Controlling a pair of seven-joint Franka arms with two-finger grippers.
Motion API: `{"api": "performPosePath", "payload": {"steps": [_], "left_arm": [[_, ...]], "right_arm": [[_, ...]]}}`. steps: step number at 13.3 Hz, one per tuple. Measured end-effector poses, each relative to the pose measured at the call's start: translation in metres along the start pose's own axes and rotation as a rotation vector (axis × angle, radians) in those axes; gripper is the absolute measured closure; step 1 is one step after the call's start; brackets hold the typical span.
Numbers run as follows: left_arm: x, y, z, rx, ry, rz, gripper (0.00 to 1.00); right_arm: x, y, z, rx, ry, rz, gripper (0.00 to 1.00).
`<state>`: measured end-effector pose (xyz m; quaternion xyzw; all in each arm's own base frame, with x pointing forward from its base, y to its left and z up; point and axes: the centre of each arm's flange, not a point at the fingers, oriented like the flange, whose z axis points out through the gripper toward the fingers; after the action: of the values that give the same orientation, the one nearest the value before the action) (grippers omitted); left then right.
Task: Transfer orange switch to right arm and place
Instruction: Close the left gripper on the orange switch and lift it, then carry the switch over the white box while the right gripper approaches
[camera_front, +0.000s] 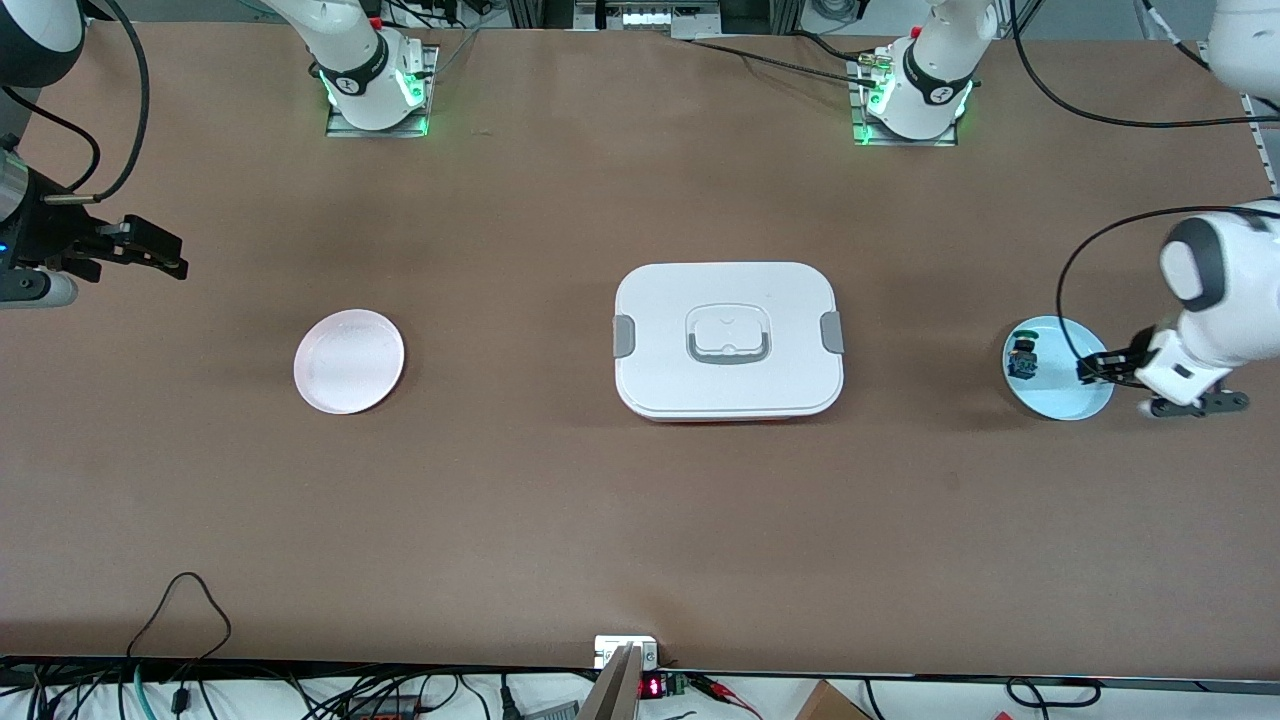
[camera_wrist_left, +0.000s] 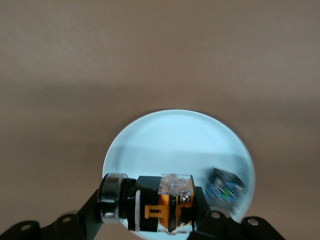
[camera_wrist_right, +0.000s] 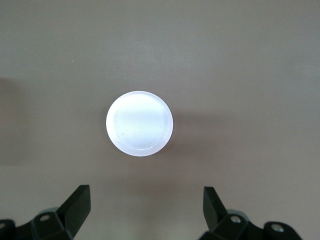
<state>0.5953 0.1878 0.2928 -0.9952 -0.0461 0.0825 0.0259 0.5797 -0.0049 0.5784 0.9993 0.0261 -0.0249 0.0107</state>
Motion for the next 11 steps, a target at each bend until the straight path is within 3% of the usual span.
{"api": "performPosePath", "payload": {"steps": [3, 5, 7, 11], "left_arm": [[0.004, 0.040, -0.073, -0.077, -0.136, 0.043, 0.26], [-0.001, 0.073, -0.093, -0.129, -0.206, 0.088, 0.26], [-0.002, 0.104, -0.091, -0.181, -0.231, 0.197, 0.26], [0.001, 0.185, -0.077, -0.366, -0.208, 0.598, 0.26]], "right_arm": [[0.000, 0.000, 0.000, 0.000, 0.000, 0.000, 0.00], [0.000, 0.000, 0.000, 0.000, 0.000, 0.001, 0.00], [0.000, 0.000, 0.000, 0.000, 0.000, 0.001, 0.00], [0.000, 0.000, 0.000, 0.000, 0.000, 0.002, 0.00]]}}
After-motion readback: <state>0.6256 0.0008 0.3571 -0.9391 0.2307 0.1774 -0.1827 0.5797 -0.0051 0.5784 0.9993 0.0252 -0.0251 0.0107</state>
